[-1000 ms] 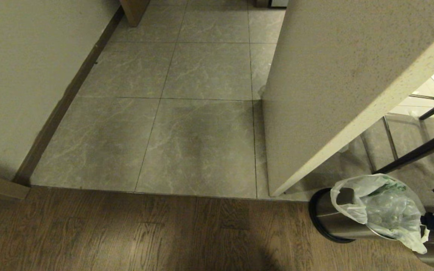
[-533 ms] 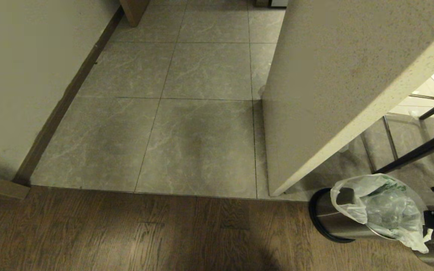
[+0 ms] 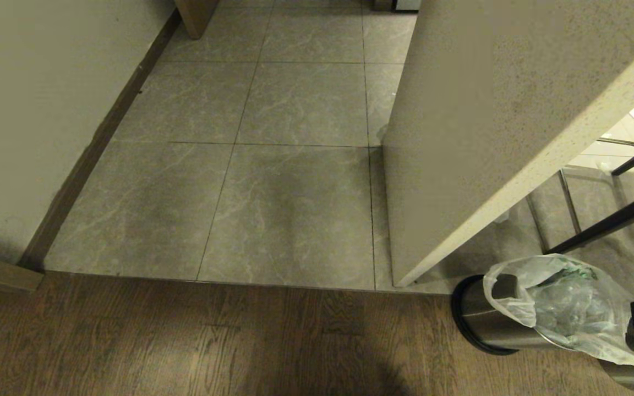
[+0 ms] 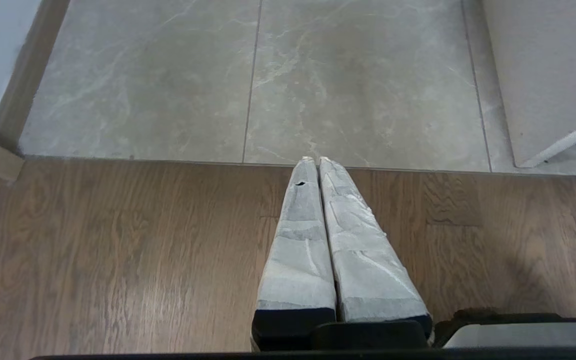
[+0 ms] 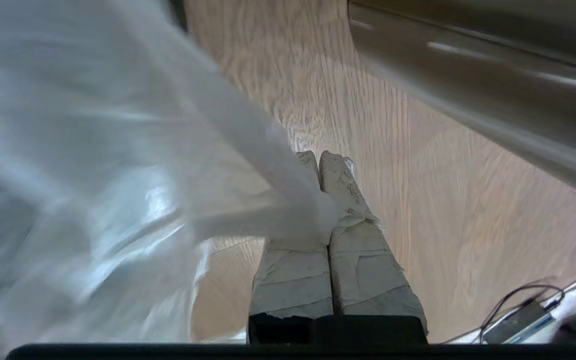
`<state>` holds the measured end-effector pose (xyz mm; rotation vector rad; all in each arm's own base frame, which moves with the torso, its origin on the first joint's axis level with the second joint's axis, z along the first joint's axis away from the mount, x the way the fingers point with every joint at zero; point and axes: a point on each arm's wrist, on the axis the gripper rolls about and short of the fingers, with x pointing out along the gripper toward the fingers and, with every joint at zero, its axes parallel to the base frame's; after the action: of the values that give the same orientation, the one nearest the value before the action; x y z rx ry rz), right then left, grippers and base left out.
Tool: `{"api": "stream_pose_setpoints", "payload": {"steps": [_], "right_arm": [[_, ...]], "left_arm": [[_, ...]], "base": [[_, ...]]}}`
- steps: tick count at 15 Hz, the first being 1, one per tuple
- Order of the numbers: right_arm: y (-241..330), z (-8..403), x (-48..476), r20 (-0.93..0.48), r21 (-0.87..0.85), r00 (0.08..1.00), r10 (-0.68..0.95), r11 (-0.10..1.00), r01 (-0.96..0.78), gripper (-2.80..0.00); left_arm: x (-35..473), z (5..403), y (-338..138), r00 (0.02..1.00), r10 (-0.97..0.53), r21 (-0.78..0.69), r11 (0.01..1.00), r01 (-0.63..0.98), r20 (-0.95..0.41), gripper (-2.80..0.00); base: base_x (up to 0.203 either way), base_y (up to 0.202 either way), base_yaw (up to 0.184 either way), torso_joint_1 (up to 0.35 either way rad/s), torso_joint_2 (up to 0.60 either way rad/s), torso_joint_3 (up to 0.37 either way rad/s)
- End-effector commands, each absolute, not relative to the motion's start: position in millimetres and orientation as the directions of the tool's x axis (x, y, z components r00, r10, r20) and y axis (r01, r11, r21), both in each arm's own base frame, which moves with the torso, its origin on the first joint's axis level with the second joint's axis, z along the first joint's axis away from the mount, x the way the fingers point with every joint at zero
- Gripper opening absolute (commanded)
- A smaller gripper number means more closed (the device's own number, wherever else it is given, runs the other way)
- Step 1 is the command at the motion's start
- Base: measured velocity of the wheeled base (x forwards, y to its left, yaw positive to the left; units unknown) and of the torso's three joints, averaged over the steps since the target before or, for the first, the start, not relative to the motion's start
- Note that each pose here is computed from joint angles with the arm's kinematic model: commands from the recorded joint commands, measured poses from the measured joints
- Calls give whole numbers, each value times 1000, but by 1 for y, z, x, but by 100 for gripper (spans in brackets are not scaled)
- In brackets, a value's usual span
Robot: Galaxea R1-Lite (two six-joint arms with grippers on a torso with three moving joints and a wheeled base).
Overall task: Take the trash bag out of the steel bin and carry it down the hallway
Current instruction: Pick up the trash bag
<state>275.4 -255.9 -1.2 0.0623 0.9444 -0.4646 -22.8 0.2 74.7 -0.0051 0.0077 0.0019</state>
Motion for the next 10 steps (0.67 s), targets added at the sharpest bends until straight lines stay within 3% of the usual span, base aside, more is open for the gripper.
{"api": "stream_pose_setpoints", "payload": {"steps": [1,4,7,10], "right_arm": [[-246,36,265,-745,-169,541,-391,894,414,-280],[-234,69,254,-703,-132,600,-382,899,418,-280],[-197,169,218,-496,-108,776,-390,914,391,-280],[-149,228,171,-318,-105,884,-342,939,326,-280]], "left_arm": [[-23,74,0,1000,3,-6,1000,-3,-9,-280],[-23,74,0,1000,3,-6,1000,-3,-9,-280],[-23,74,0,1000,3,-6,1000,-3,-9,-280],[-23,74,0,1000,3,-6,1000,-3,-9,-280]], "base": [[0,0,0,0,0,0],[0,0,0,0,0,0],[0,0,0,0,0,0],[0,0,0,0,0,0]]}}
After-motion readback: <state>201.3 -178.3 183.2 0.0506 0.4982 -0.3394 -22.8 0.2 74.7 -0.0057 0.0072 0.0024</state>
